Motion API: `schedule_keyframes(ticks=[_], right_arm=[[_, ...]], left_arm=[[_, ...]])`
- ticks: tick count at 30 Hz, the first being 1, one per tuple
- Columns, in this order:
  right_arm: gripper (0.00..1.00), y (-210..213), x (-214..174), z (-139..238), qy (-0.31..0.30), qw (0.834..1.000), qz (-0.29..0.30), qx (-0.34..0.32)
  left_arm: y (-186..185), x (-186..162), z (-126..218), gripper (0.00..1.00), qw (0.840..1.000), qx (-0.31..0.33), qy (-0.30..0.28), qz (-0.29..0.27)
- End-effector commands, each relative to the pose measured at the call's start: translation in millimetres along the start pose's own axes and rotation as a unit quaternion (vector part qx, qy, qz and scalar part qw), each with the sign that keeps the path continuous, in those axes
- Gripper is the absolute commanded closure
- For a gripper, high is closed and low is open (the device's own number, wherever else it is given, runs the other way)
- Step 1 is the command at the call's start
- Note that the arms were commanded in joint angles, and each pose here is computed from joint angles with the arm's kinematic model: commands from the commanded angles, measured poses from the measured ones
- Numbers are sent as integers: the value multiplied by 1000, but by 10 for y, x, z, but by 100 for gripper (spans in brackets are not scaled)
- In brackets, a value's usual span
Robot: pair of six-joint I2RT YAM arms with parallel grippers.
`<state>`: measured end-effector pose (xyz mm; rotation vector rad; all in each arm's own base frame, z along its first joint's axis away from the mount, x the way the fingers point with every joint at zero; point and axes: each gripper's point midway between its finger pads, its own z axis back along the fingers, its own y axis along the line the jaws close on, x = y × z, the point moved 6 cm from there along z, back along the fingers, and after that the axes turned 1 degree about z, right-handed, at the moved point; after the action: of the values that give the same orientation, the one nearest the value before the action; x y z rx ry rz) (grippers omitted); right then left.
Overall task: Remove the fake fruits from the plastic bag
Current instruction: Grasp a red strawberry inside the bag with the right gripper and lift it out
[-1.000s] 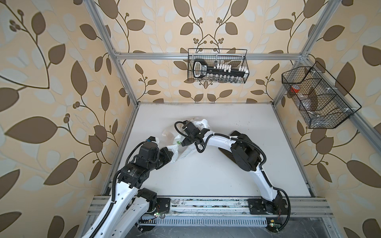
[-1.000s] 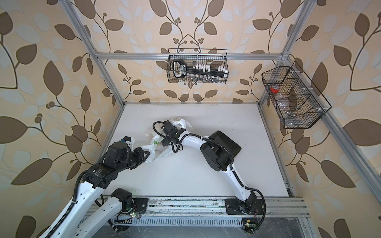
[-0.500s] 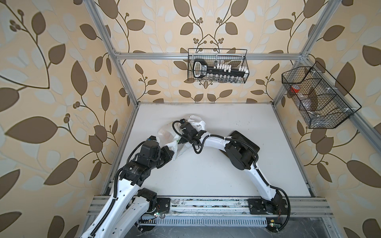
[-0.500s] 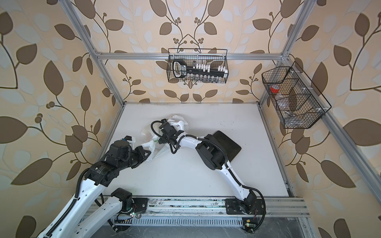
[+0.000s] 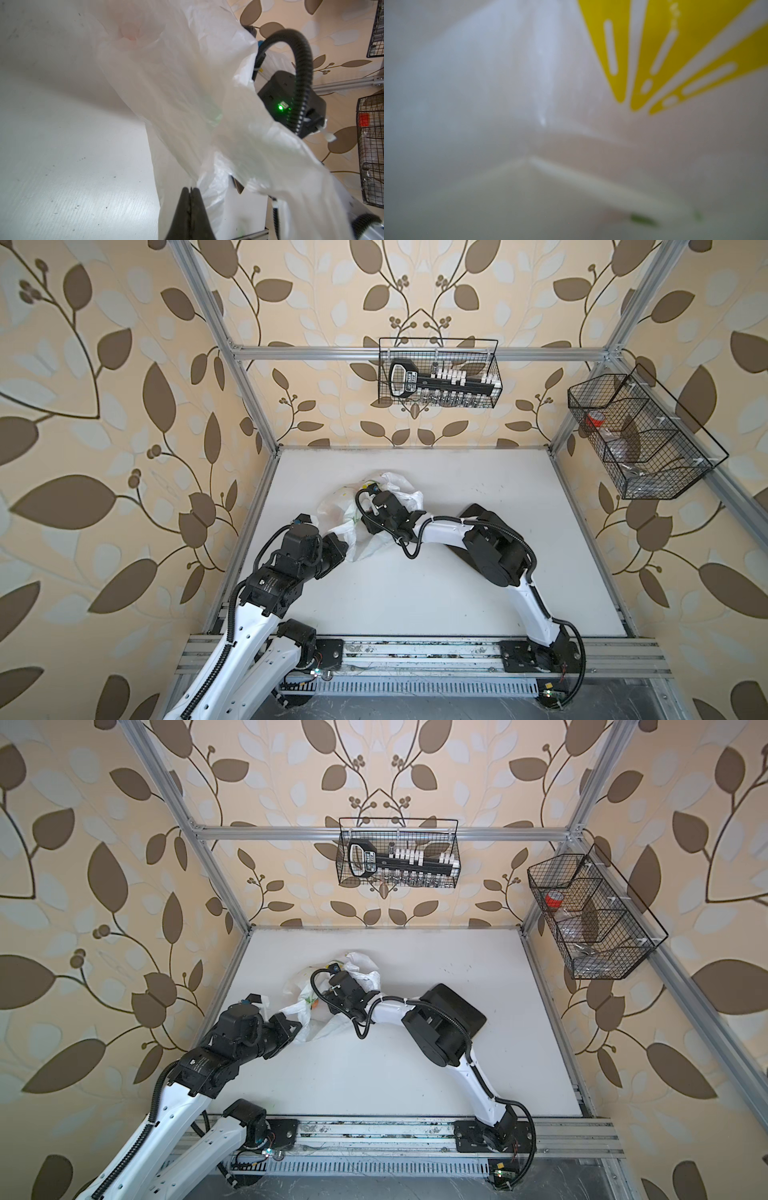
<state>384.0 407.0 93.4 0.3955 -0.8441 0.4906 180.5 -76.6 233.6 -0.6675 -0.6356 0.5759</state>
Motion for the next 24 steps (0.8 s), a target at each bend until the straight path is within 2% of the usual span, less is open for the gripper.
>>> schedule_keyframes(ticks=[1,8,17,24], right_arm=[[55,125,183,326,-25,998,7,50],[56,166,88,748,-8,995,31,97],[57,262,-17,1135,32,985,51,160],[57,338,93,1710,17,977,66,204]], left_arm=[[27,69,-6,100,999,10,-35,13],[48,114,-57,100,998,29,-45,14],[-15,147,-124,100,999,12,-48,4],[-39,155,-153,100,999,3,-48,2]])
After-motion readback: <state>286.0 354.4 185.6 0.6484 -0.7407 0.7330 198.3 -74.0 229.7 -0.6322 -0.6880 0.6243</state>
